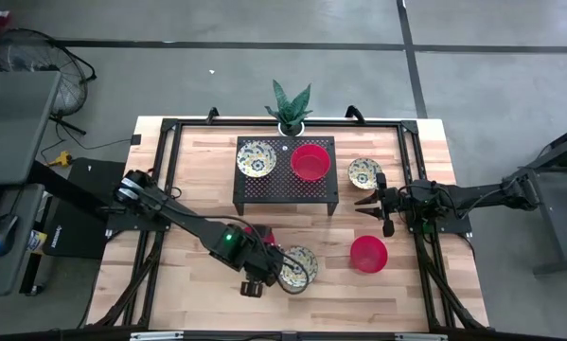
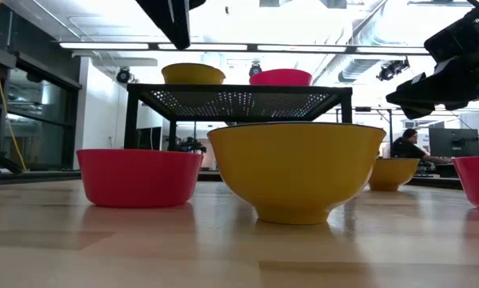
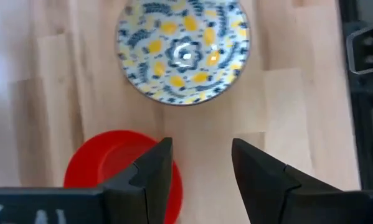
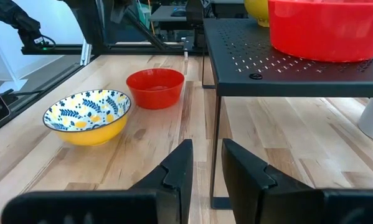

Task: Pick & Place Mini bowls
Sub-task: Stack the left red bowl on the red bowl on the shelf

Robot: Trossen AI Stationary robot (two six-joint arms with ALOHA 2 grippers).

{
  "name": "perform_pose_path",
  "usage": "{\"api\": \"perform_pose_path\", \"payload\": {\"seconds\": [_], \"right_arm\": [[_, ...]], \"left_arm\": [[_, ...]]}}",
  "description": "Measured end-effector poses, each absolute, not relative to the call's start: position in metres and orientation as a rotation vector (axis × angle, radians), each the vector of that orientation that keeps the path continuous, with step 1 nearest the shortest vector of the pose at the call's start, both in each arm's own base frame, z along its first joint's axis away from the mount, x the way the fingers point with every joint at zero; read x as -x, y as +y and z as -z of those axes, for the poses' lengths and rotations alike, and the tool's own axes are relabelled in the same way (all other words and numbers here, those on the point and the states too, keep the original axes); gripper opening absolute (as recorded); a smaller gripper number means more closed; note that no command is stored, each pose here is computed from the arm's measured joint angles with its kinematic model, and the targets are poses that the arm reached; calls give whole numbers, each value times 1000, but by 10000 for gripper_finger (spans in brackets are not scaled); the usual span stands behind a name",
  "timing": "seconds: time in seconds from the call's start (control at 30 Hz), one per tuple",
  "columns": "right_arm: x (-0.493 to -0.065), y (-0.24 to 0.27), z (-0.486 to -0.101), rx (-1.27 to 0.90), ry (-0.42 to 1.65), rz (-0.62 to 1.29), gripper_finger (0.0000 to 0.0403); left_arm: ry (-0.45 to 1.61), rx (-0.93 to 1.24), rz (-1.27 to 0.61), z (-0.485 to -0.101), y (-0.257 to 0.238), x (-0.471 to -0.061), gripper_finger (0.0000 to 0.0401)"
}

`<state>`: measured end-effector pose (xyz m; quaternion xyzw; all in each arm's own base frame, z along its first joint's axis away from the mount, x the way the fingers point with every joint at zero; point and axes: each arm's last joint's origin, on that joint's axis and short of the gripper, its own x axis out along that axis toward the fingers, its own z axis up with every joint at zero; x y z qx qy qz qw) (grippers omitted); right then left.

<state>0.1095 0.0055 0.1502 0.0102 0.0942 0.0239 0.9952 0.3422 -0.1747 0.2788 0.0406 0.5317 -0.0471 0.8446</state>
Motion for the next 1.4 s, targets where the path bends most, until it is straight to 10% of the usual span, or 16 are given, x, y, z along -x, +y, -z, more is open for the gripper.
{"api": "perform_pose_path", "payload": {"seconds": [1.4], "right_arm": [[-110, 5, -150, -21, 189, -47, 73]], "left_arm": [[1278, -309, 377, -190, -131, -306, 161]]}}
